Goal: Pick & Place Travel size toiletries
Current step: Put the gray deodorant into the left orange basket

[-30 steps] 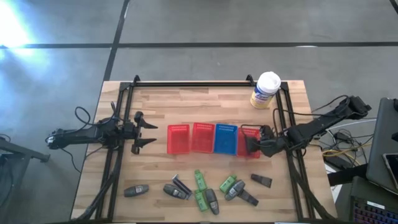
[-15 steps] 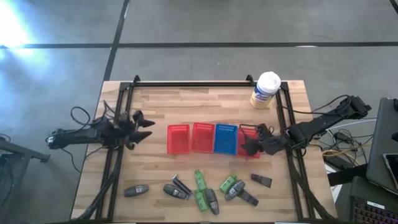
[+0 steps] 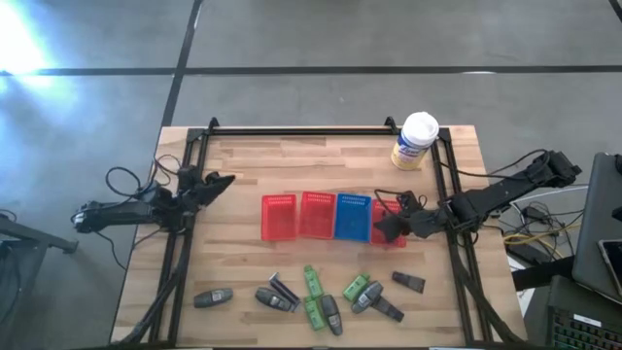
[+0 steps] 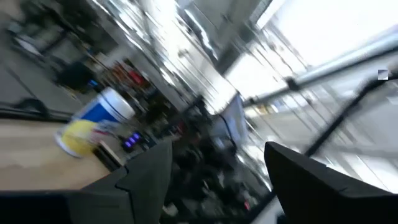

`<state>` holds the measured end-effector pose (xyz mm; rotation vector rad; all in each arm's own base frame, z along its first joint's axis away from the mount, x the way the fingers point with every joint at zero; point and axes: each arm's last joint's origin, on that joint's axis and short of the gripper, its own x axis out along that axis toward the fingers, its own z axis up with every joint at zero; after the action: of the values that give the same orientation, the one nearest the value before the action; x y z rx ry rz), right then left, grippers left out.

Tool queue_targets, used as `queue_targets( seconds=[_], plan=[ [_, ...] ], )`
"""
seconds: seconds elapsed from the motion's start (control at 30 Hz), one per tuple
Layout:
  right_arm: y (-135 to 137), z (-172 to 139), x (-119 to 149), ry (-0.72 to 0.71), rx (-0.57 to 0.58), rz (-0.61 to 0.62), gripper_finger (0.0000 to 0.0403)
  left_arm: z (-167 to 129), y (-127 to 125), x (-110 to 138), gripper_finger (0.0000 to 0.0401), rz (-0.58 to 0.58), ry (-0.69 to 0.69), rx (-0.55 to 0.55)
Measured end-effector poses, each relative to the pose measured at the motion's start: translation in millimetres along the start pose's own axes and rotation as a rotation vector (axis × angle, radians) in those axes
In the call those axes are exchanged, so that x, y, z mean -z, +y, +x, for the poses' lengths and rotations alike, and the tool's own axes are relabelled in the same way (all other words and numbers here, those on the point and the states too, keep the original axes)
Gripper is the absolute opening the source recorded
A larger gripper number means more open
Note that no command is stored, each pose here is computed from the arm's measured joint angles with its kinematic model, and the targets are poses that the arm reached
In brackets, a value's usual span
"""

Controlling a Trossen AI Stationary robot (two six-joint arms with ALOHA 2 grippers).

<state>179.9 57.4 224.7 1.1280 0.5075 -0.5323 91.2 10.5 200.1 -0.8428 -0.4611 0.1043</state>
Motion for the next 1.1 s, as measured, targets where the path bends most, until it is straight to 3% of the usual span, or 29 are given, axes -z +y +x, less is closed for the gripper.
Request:
queue_targets(
  seconds=[0.13, 0.33, 0.57, 0.73, 0.87, 0.97, 1.1],
  plan=[
    [0.5, 0.0, 0.0, 0.0, -0.005, 0.005, 0.0196, 0.3, 1.5, -4.5, 0.0262, -0.085, -0.117, -0.1],
    [0.5, 0.0, 0.0, 0.0, -0.005, -0.002, 0.0205, 2.7, -3.9, -12.5, 0.0262, -0.143, -0.209, -0.155],
    [0.6, 0.0, 0.1, 0.001, -0.006, -0.02, 0.021, 14.0, -13.9, -18.6, 0.0262, -0.155, -0.195, -0.187],
    [0.6, 0.0, 0.1, 0.001, -0.005, -0.035, 0.0213, 29.2, -29.8, -23.3, 0.0262, -0.167, -0.087, -0.104],
    [0.4, 0.2, -0.1, 0.0, -0.004, -0.064, 0.0216, 43.1, -31.9, -17.0, 0.0262, -0.15, 0.042, -0.106],
    [0.3, 0.5, -0.9, -0.003, -0.002, -0.066, 0.0216, 52.7, -26.9, -3.8, 0.0261, -0.18, 0.227, -0.153],
    [0.3, 0.5, -1.0, -0.003, -0.002, -0.071, 0.0211, 60.5, -20.8, 18.1, 0.0261, -0.179, 0.557, -0.294]
  ],
)
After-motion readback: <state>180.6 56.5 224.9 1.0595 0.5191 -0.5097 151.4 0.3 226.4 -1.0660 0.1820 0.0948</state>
